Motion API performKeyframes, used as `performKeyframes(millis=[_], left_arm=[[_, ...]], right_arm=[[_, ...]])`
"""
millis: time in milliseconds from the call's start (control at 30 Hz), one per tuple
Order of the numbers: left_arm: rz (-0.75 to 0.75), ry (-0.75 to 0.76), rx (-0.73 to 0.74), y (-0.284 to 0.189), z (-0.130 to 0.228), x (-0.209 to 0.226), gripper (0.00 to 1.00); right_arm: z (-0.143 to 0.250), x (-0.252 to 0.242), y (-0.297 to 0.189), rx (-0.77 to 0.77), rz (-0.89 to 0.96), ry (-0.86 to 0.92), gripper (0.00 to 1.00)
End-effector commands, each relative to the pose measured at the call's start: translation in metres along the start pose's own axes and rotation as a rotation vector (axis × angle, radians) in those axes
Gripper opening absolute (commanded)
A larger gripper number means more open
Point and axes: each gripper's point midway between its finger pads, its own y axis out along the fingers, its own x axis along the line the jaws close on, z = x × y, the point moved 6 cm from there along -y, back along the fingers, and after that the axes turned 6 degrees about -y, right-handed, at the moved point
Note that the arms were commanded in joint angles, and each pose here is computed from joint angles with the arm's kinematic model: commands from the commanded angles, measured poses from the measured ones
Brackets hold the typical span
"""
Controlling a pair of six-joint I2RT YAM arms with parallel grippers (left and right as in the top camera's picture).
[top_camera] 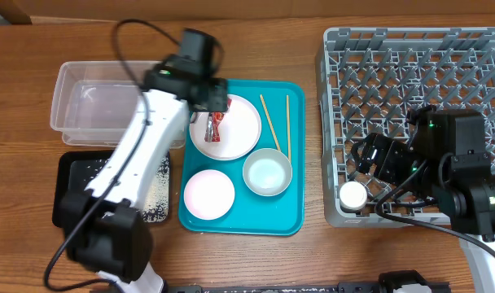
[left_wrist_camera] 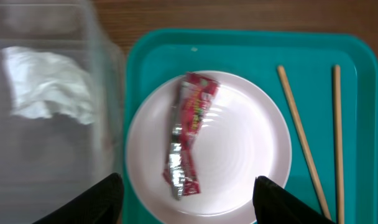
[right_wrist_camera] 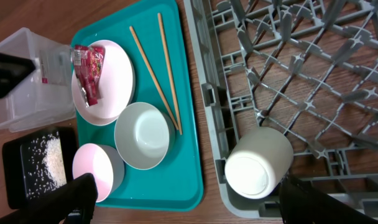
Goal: Sort waste into correct bins and load items into the dishwasher
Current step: 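Drop the tissue into the clear plastic bin with the left gripper, then grasp the red wrapper and drop it into the clear bin, left gripper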
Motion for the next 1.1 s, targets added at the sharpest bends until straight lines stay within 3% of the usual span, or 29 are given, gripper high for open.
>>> performKeyframes(millis=[0,267,300,367,400,567,700,833,967,1033,1067], left_arm=[[-0.158,0.128,0.089,0.057,0.025,-0.004,0.65],[-0.26,0.047,0.2,0.123,0.049,0.009,0.52],[-0.248,0.045,0.212,0.125,0.051,0.007,0.46],[-0.224,0.046,0.231,0.123,0.053,0.005,0.14],[-0.209,0.043,0.237,0.119,0.052,0.003,0.04],[-0.122,0.023,0.217,0.07,0.03,-0.008,0.04],[-0.108,-0.016,0.113,0.006,0.0,0.003,0.04],[-0.142,-0.133,-0.013,-0.04,-0.025,0.051,0.04],[-0.2,-0.23,0.031,-0.027,-0.025,0.097,0.04],[-0.229,-0.262,0.08,-0.011,-0.019,0.116,0.27],[-0.226,-0.256,0.109,-0.003,-0.017,0.121,0.45]], right_arm=[[-0.003,0.003,-0.006,-0.023,-0.012,-0.01,0.96],[-0.003,0.003,-0.006,-0.022,-0.012,-0.009,0.96],[-0.003,0.003,-0.006,-0.021,-0.012,-0.009,0.96],[-0.003,0.003,-0.006,-0.021,-0.012,-0.009,0.96],[-0.003,0.003,-0.006,-0.021,-0.012,-0.009,0.96],[-0.003,0.003,-0.006,-0.022,-0.012,-0.01,0.96],[-0.003,0.003,-0.006,-0.019,-0.011,-0.009,0.96],[-0.002,0.002,-0.006,-0.015,-0.009,-0.007,0.96],[-0.002,0.002,-0.006,-0.017,-0.01,-0.008,0.96],[-0.003,0.003,-0.006,-0.022,-0.012,-0.009,0.96],[-0.004,0.003,-0.006,-0.026,-0.014,-0.01,0.96]])
